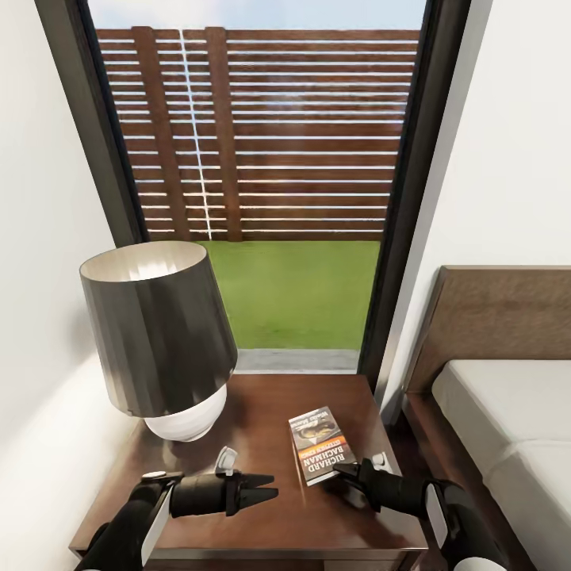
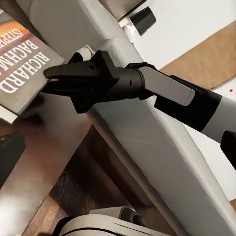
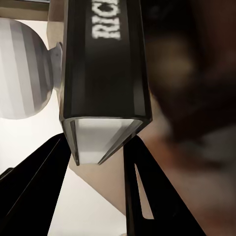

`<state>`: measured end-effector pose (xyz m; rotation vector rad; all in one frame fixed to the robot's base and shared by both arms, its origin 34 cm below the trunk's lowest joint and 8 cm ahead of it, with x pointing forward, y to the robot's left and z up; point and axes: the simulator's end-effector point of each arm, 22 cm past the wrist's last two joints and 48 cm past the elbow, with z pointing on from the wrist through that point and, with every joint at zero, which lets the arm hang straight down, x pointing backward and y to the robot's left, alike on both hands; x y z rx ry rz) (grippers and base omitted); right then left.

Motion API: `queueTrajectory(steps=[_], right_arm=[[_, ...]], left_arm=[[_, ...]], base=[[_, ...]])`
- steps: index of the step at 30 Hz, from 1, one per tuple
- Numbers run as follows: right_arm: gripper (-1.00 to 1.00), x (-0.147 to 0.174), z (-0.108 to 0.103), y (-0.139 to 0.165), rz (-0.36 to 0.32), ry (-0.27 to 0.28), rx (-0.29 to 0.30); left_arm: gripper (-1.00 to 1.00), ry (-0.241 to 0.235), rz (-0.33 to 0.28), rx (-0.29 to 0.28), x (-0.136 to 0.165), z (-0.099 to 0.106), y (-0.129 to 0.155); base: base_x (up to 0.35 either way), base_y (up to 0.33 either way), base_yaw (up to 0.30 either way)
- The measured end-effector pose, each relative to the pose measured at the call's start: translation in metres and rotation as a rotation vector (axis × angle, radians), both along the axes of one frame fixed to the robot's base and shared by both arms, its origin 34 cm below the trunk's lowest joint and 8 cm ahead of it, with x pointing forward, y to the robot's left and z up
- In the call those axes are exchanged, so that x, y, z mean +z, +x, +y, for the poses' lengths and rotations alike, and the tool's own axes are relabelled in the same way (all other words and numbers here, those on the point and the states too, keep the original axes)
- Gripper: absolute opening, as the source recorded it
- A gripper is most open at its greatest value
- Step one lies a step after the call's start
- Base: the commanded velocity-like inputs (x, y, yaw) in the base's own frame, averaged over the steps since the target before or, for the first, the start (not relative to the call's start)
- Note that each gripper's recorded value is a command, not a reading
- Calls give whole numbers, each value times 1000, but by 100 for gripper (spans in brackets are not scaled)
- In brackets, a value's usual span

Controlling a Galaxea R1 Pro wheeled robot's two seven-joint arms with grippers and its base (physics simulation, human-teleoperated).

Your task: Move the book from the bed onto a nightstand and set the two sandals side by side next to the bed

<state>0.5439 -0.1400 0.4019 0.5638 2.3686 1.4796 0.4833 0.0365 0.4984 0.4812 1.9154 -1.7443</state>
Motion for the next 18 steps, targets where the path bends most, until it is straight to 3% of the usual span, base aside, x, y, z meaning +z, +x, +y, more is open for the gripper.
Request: queueTrajectory(steps=[8, 9, 18], right_arm=[[-100, 0, 0, 0, 0, 0, 1], [100, 0, 1, 0, 0, 0, 1], [100, 0, 1, 0, 0, 1, 1]], left_arm=[[100, 0, 0, 0, 0, 0, 0], [100, 0, 0, 0, 0, 0, 0], [100, 0, 0, 0, 0, 0, 0]], base=[[0, 0, 0], [0, 0, 0], [0, 0, 0]])
